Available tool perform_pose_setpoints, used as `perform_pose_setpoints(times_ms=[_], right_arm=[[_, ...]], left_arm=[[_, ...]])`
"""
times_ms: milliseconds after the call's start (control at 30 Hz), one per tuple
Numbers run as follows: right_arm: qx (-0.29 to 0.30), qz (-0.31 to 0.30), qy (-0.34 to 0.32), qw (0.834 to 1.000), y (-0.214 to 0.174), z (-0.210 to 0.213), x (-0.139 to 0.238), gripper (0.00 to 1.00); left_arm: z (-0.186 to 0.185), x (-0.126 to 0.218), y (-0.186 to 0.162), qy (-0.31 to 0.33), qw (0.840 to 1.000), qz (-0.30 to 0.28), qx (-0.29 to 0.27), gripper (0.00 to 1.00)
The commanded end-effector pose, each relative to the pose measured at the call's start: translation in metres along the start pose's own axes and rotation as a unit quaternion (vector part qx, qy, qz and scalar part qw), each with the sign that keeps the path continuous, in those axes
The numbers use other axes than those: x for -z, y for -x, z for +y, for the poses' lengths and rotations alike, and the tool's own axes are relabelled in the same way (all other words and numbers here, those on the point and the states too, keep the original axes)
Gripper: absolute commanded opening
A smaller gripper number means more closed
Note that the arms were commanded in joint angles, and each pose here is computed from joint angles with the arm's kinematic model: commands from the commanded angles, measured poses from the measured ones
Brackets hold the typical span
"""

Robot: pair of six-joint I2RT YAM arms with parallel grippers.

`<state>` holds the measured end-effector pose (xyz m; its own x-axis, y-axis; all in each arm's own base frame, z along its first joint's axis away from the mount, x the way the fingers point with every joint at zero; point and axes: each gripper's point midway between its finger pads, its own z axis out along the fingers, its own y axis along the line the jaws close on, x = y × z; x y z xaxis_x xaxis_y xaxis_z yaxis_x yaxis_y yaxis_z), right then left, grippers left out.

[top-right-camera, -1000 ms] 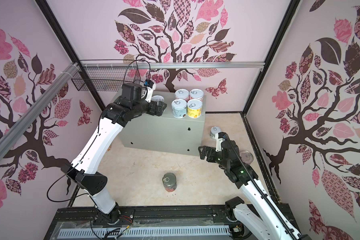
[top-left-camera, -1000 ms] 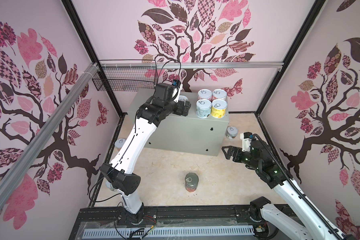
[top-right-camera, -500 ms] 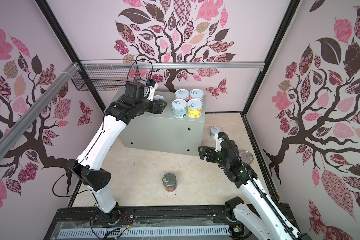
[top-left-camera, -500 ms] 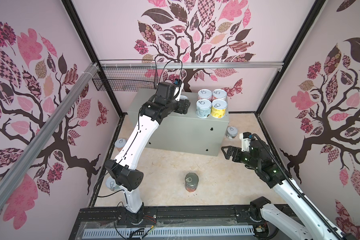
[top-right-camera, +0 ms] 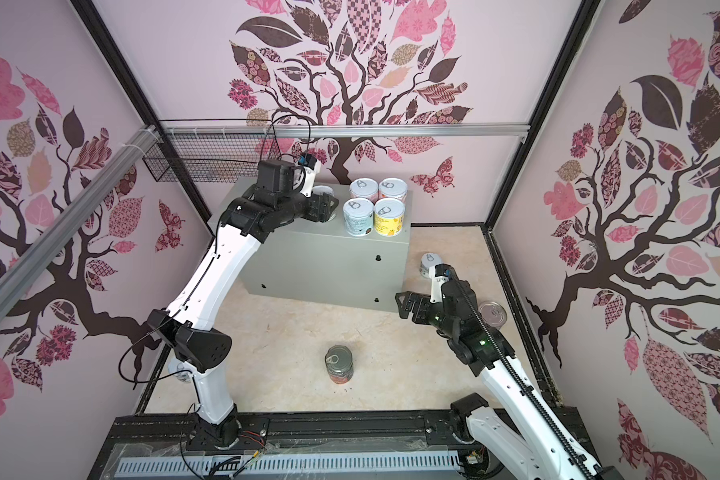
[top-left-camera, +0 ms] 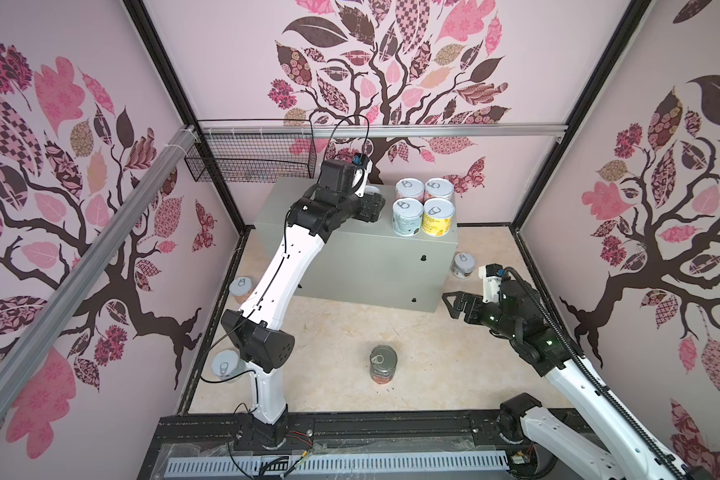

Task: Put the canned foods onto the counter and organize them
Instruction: 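Open the left gripper and release the green-labelled can on the cabinet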

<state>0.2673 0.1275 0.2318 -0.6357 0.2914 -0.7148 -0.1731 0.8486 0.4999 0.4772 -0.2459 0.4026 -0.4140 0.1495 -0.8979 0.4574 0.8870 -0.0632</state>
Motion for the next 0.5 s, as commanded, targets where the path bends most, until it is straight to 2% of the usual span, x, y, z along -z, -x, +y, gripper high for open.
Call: perform_pose_setpoints(times_ms=[0, 467], right_arm=[[0.003, 0.000, 0.004, 1.000, 0.000, 0.002, -0.002, 1.00], [0.006, 0.000, 0.003, 1.000, -0.001, 0.001, -0.002, 1.00]], left_arm=[[-0.001, -0.006, 0.010, -0.005, 1.000, -0.014, 0.002, 0.61], [-0.004, -0.025, 0.020, -0.018, 0.999, -0.027, 0.022, 0.62]])
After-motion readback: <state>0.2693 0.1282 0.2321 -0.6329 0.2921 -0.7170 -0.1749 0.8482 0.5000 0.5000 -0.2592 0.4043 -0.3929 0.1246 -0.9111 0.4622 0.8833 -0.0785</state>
